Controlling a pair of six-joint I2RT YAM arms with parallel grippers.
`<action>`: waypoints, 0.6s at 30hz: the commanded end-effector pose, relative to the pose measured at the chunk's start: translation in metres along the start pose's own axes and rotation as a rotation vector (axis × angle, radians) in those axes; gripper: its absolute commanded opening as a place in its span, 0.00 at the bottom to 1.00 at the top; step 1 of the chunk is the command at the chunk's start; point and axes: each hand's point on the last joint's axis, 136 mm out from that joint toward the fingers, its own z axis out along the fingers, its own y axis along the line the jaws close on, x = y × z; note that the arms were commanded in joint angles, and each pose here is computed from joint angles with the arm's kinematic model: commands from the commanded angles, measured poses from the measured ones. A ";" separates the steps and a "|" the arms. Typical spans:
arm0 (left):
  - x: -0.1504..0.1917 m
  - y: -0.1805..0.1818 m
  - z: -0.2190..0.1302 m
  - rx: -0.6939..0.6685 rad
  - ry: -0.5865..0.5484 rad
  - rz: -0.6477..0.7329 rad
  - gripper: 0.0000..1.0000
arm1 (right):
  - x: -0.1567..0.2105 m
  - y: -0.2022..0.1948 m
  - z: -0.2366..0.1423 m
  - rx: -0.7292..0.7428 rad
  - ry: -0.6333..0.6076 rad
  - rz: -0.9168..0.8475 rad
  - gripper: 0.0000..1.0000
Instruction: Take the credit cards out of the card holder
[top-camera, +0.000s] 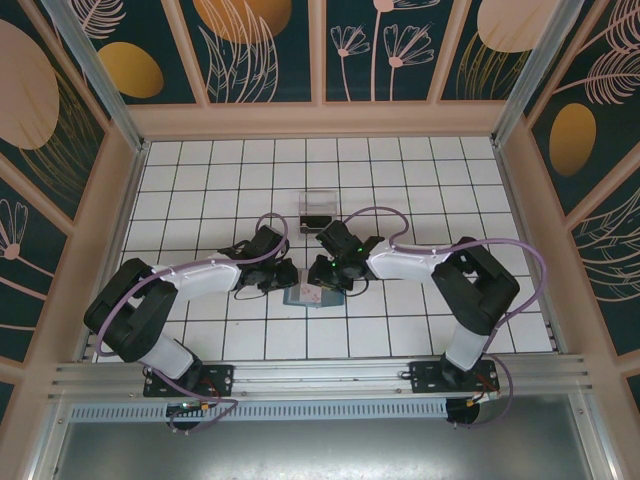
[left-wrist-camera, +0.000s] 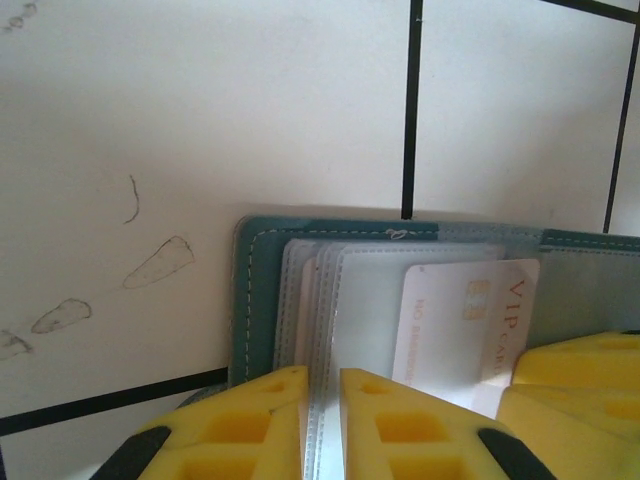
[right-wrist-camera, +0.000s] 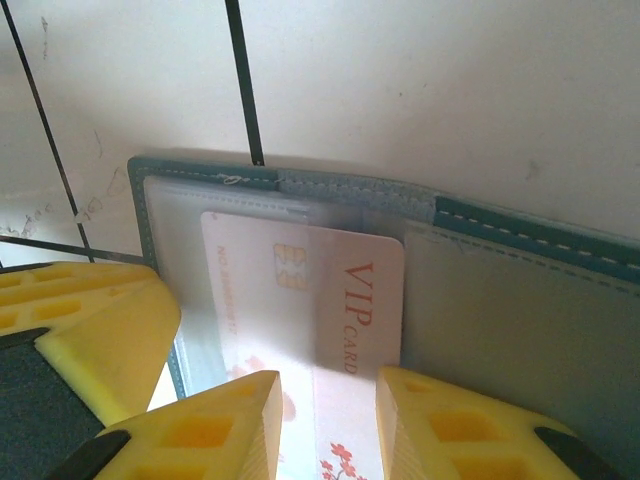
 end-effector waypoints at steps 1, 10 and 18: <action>-0.004 -0.008 -0.010 0.005 -0.010 0.017 0.17 | -0.007 0.001 -0.013 0.008 -0.035 0.007 0.32; -0.005 -0.019 -0.015 0.046 0.000 0.027 0.16 | -0.005 -0.007 -0.008 0.011 -0.027 0.017 0.31; 0.007 -0.030 -0.006 0.122 0.070 0.056 0.15 | -0.001 -0.016 0.002 0.022 -0.006 0.026 0.31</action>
